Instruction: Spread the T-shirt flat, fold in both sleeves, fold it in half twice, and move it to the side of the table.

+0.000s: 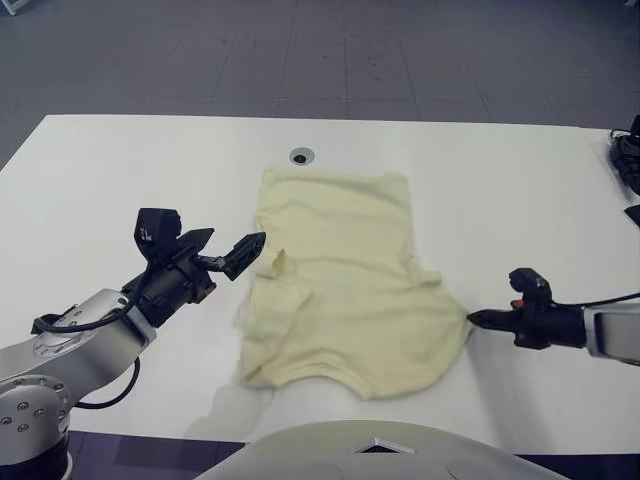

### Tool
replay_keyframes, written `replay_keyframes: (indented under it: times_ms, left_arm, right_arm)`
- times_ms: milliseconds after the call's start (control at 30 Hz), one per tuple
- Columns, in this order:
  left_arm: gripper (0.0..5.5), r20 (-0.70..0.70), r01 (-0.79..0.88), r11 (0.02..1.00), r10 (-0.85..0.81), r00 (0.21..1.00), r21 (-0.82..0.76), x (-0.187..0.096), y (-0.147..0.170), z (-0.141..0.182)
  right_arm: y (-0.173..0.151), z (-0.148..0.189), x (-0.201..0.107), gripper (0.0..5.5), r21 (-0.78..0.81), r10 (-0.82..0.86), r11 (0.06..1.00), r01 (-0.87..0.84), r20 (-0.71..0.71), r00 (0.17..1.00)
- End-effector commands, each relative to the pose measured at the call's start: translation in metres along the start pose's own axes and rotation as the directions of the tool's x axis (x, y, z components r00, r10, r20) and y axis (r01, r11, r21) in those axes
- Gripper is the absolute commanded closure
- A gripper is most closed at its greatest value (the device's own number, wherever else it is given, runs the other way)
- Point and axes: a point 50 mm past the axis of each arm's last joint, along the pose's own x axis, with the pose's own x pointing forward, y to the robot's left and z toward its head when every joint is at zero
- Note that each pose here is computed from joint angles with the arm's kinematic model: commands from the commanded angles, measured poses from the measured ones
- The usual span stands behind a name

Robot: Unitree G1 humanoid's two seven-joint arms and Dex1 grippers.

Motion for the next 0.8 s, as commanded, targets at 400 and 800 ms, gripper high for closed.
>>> replay_keyframes:
  times_ms: [400, 800]
  left_arm:
    - [0.10, -0.004, -0.007, 1.000, 0.007, 1.000, -0.005, 0.002, -0.005, -0.006]
    - [0.10, -0.127, 0.032, 0.993, -0.018, 0.992, 0.112, 0.009, -0.002, -0.011]
  right_arm:
    - [0.066, 0.027, 0.003, 5.48, -0.220, 0.355, 0.905, -0.365, -0.083, 0.931]
    - [0.094, 0.043, 0.045, 4.58, -0.199, 0.445, 0.886, -0.420, 0.101, 0.890]
